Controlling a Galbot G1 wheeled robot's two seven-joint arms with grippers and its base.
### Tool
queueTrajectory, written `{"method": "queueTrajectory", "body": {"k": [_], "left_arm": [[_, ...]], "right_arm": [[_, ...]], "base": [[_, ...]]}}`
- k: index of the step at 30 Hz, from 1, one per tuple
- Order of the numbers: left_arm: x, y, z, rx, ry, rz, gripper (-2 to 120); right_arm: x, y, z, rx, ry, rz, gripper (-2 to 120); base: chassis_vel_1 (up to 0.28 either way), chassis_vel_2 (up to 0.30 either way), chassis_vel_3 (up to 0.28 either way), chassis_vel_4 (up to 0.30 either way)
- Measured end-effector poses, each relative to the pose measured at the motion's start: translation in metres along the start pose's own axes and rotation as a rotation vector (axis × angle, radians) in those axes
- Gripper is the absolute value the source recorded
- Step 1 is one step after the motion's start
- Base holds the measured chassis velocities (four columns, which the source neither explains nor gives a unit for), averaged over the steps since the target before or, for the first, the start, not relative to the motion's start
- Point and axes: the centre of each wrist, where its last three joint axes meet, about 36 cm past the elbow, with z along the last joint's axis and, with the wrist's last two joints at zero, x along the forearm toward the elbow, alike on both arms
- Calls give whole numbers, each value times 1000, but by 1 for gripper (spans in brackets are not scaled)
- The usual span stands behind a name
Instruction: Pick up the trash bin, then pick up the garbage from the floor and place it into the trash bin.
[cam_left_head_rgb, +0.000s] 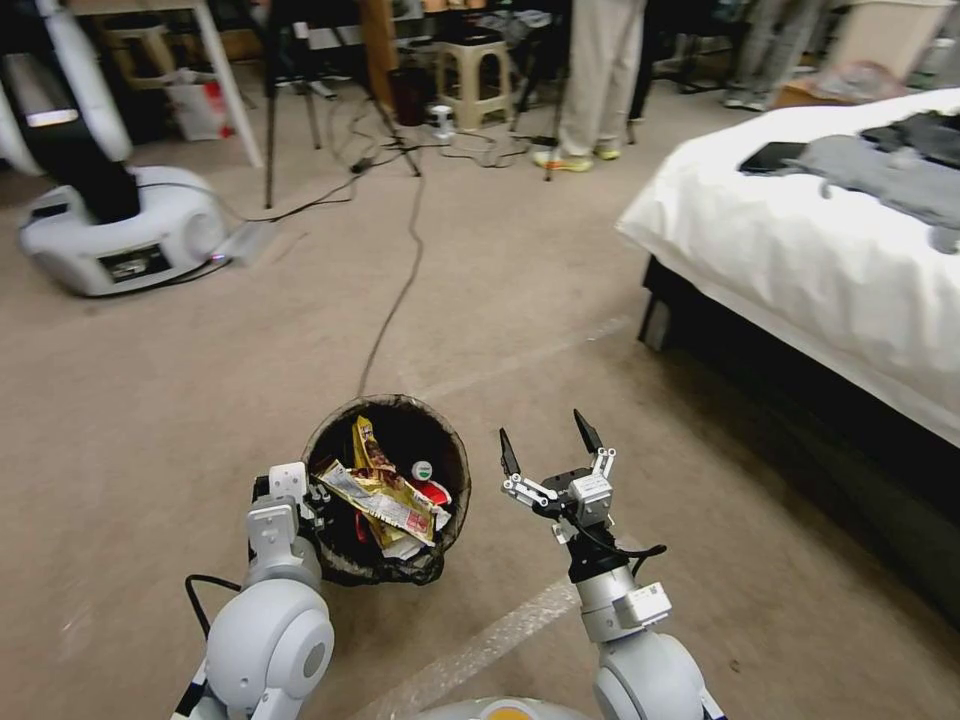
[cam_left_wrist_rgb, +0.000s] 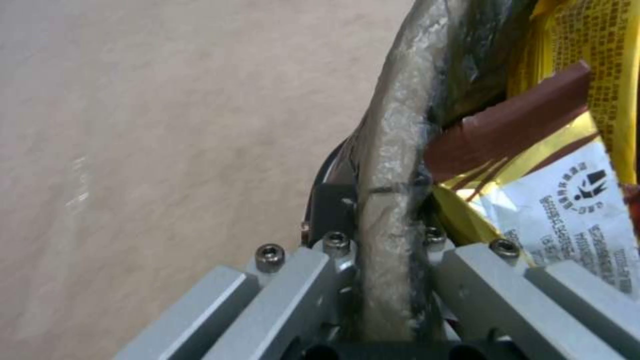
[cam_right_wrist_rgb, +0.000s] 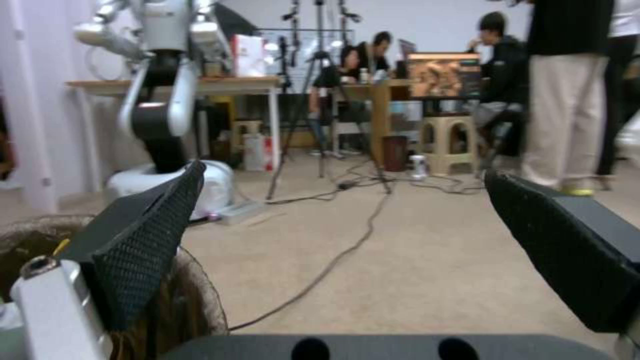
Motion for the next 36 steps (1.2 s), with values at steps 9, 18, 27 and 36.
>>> {"method": "queueTrajectory", "body": {"k": [9, 18, 27, 36], "left_arm": [[0, -1, 0, 6, 2, 1, 0], [-1, -3, 2, 9, -4, -1, 0], [-1, -3, 3, 10, -6, 5, 0], [-2, -3, 3, 9, -6, 5, 0]], "right_arm": [[0, 2, 1, -4, 2, -3, 100], [1, 4, 0, -7, 0, -8, 100], [1, 4, 1, -8, -1, -9, 100], [1, 4, 1, -8, -2, -9, 100]], "base": [[119, 125, 128, 126], [122, 114, 119, 116], [44, 44, 39, 37], [0, 0, 0, 0]]}}
